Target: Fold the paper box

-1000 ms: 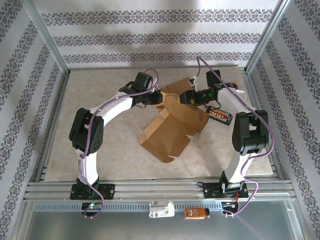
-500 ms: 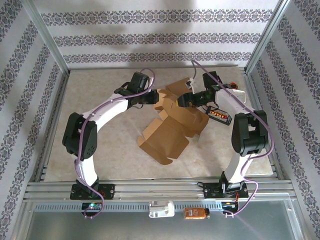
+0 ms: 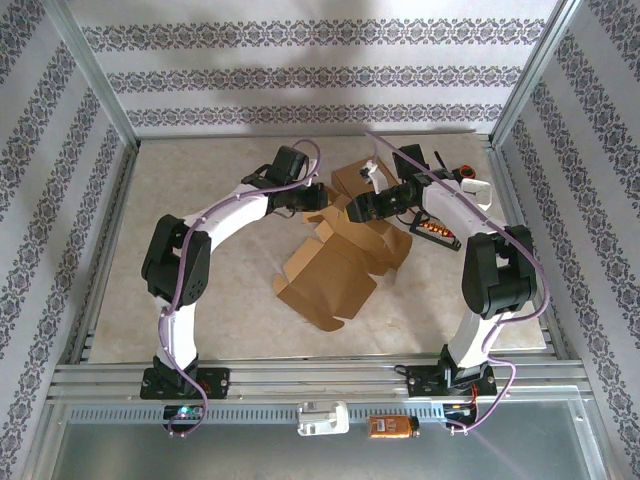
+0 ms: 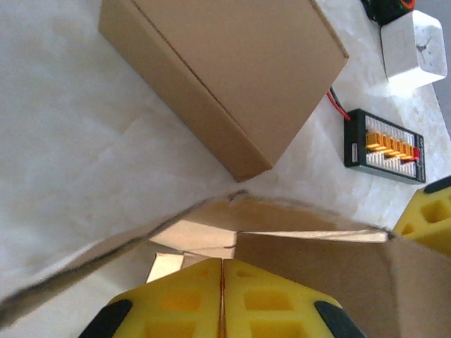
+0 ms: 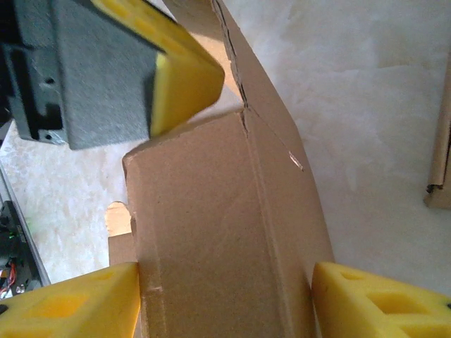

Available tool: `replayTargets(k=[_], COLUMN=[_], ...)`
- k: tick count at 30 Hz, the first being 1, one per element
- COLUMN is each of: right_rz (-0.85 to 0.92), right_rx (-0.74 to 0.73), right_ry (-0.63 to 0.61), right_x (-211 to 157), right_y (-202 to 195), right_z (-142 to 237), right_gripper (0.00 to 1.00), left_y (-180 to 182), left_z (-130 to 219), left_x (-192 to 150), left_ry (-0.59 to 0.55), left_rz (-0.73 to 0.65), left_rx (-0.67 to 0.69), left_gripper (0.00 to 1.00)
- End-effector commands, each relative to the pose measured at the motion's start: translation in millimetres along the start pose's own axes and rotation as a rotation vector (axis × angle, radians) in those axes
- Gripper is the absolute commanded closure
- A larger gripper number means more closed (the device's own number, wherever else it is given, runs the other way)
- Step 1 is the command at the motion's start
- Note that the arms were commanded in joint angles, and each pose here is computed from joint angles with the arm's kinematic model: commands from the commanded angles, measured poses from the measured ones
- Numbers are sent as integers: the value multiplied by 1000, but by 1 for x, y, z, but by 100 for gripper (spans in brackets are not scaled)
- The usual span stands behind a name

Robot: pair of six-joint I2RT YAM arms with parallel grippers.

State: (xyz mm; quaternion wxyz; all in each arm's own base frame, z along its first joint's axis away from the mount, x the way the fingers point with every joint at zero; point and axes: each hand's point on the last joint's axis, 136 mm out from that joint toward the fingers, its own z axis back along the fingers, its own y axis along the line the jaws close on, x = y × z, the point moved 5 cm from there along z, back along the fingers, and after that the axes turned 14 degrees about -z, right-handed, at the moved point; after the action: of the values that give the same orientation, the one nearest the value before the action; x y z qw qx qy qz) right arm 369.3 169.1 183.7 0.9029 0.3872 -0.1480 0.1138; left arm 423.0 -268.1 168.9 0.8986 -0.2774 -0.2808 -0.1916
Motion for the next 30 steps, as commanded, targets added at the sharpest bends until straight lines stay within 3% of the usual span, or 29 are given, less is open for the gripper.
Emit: replayTargets(k=[1,5,10,13,16,19,25,30], right_rz=[34,40,39,43,49,53,56,68], right_rx=[-5,2,0,-11,-17,-19,-26,-26], right_ry=[0,2,9,8,5,3,-1,6], right_x=[-5,-6,-7,-8,-9,-8,-6,-6], right_y=[9,11,12,11,11,11,13,16], right_z=[6,4,2,3,5,5,4,2], right_gripper=[35,35,35,35,35,34,35,35], left_y=[-24,-34,-36,-27,-8,3,-1,4], left_z=[-3,-7,-5,11,31,41,21,2], left_x=[-4,-5,-7,-10,-22,-39,-67,-72], left_ry=[-22,-87,-108,-146,-168,-120,77,115], left_rz=[34,94,92,40,-34,-125,-220,-220], left_rx=[-149,-269,-274,-149,54,151,111,130], left_gripper=[92,92,89,77,75,74,66,58])
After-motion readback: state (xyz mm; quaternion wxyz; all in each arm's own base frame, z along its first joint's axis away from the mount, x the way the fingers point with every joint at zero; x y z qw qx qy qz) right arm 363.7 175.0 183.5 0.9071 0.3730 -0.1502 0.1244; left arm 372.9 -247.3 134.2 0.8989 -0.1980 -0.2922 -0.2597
